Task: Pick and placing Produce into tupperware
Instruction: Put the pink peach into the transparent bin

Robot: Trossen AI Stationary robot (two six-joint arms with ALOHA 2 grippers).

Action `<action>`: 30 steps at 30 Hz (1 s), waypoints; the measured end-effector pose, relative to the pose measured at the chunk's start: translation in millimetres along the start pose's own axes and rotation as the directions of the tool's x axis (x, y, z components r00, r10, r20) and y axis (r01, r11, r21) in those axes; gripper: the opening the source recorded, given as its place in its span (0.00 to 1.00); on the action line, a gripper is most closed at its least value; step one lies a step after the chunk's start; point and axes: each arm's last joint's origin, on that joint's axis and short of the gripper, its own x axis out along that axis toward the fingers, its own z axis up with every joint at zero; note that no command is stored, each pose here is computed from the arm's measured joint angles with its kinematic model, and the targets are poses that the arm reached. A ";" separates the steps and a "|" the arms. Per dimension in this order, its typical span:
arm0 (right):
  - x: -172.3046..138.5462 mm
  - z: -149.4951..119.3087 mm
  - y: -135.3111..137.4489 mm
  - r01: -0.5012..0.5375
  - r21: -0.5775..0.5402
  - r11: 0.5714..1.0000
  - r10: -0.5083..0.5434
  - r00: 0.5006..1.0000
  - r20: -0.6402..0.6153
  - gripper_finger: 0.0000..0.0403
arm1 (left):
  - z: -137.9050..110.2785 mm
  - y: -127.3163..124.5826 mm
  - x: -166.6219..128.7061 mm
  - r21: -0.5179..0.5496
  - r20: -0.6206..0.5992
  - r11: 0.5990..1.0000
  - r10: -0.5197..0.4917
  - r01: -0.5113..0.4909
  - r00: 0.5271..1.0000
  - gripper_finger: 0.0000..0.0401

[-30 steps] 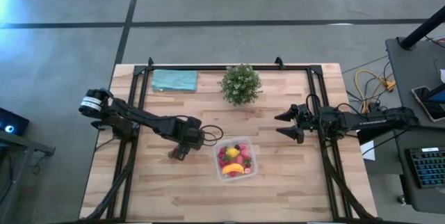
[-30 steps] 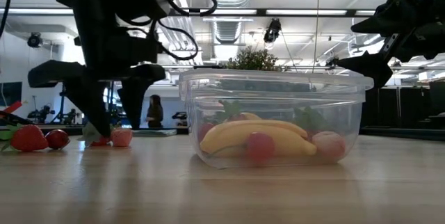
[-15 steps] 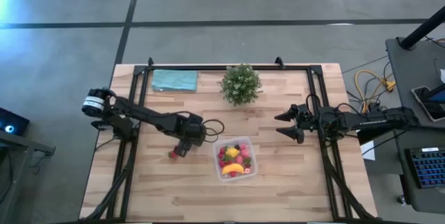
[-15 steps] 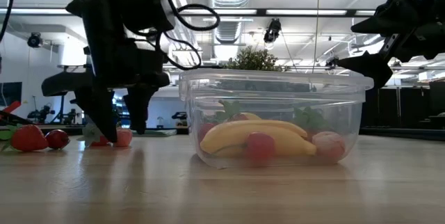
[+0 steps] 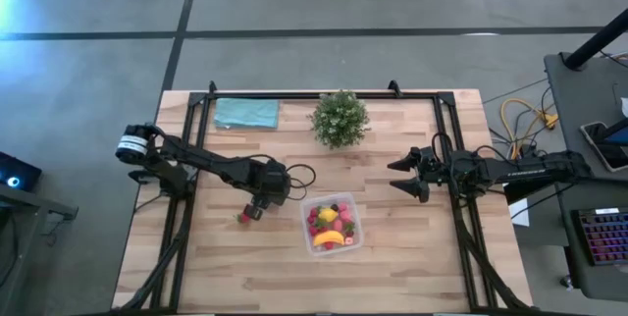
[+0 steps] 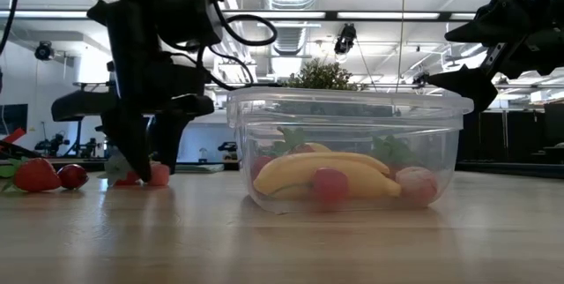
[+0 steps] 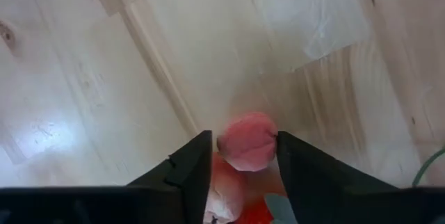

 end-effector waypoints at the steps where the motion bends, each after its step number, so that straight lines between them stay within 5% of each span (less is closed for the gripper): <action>1: 0.0 0.0 0.0 0.000 0.000 1.000 0.000 1.000 0.000 0.85 | -0.1 0.4 0.1 0.000 0.000 1.000 0.001 -0.001 1.000 0.35; 20: 0.0 -0.1 -0.1 0.000 0.000 1.000 0.000 1.000 0.000 0.86 | 10.4 9.6 -13.7 -0.045 0.053 0.999 0.030 -0.028 0.998 0.15; 25: 0.0 0.0 0.0 0.000 0.000 1.000 0.000 1.000 0.000 0.86 | 25.2 20.0 -42.7 -0.062 0.108 0.993 0.111 -0.104 0.988 0.14; 30: 0.0 -0.1 0.0 0.000 0.000 1.000 0.000 1.000 0.000 0.85 | 47.9 33.0 -84.3 -0.105 0.288 0.980 0.192 -0.169 0.938 0.14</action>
